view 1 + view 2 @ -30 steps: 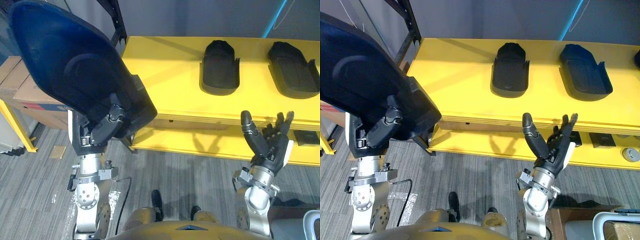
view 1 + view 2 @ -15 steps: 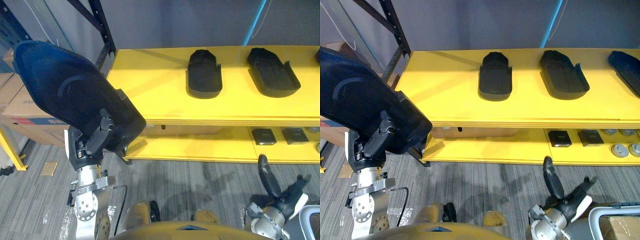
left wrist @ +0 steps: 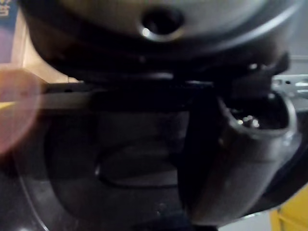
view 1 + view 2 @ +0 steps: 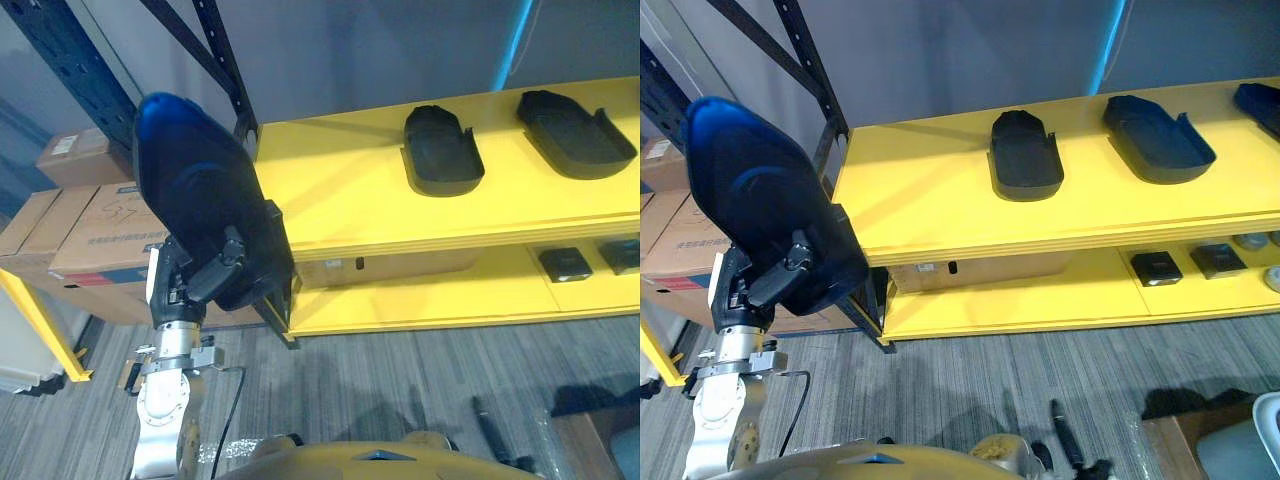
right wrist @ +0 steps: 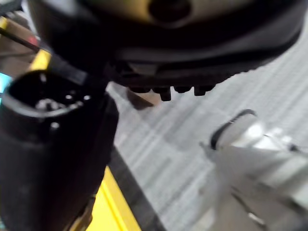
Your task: Walk over and take three plastic housings, then place them on the shelf
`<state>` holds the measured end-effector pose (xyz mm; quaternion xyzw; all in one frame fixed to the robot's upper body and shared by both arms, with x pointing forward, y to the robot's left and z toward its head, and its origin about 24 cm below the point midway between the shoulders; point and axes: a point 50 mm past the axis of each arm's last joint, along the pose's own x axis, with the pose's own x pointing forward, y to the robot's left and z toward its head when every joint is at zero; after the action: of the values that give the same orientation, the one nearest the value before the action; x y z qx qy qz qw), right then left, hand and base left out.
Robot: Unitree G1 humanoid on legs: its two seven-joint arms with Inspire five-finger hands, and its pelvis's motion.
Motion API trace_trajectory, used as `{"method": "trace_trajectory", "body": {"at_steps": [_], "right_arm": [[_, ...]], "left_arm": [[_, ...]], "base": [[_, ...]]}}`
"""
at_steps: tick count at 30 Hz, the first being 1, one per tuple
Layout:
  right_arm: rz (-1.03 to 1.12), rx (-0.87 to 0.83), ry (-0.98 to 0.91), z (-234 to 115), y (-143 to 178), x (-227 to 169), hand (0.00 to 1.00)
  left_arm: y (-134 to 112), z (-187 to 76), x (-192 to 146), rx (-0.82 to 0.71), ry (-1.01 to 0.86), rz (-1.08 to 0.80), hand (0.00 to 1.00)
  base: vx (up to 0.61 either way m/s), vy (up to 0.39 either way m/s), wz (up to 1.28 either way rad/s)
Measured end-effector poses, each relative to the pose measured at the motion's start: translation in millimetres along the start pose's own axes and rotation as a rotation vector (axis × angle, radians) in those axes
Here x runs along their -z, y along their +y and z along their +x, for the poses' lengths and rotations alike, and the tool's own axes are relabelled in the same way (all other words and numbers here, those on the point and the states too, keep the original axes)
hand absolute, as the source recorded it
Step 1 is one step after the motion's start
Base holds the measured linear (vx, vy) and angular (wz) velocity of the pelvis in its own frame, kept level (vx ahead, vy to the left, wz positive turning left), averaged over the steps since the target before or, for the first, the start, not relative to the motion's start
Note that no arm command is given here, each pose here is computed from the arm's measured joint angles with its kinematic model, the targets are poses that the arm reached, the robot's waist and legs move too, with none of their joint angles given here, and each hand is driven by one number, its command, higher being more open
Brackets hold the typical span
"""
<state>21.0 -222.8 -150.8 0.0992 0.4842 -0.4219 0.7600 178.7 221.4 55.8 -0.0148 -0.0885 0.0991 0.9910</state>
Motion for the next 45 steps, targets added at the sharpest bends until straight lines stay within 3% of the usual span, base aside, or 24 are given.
{"method": "trace_trajectory", "body": {"at_steps": [4,7,12,17,21,30,43,44,45], "right_arm": [[-0.107,0.001,0.089,-1,-10,20,1.0],[-0.193,-0.027,0.137,0,-24,30,1.0],[-0.218,-0.075,0.083,16,-38,0,1.0],[-0.182,-0.118,0.053,22,-37,-17,1.0],[-0.182,-0.178,0.082,20,-30,-10,1.0],[-0.239,-0.287,0.107,17,-14,-6,1.0],[-0.281,-0.376,-0.008,16,11,-35,1.0],[-0.277,-0.378,-0.009,16,11,-35,1.0],[-0.272,-0.38,-0.01,16,11,-36,1.0]], "left_arm": [[6,5,0,0.045,0.035,-0.044,0.0],[-4,32,3,0.142,0.057,-0.127,0.0],[-16,74,-5,0.274,0.079,-0.241,0.0],[-28,114,-35,0.362,-0.01,-0.304,0.0],[-17,140,-51,0.289,-0.021,-0.238,0.0],[18,169,-62,0.025,0.02,-0.211,0.0],[30,183,-97,-0.028,-0.071,-0.26,0.0],[29,184,-99,-0.023,-0.065,-0.264,1.0],[30,185,-99,-0.025,-0.061,-0.267,1.0]], "base": [[-0.04,0.002,0.04],[-0.03,-0.088,0.15],[-0.06,-0.063,-0.18],[-0.06,0.0,-0.2],[-0.03,0.017,-0.18],[0.0,0.002,-0.07],[-0.01,-0.016,0.02],[0.0,0.0,0.0],[0.0,0.0,0.0]]}}
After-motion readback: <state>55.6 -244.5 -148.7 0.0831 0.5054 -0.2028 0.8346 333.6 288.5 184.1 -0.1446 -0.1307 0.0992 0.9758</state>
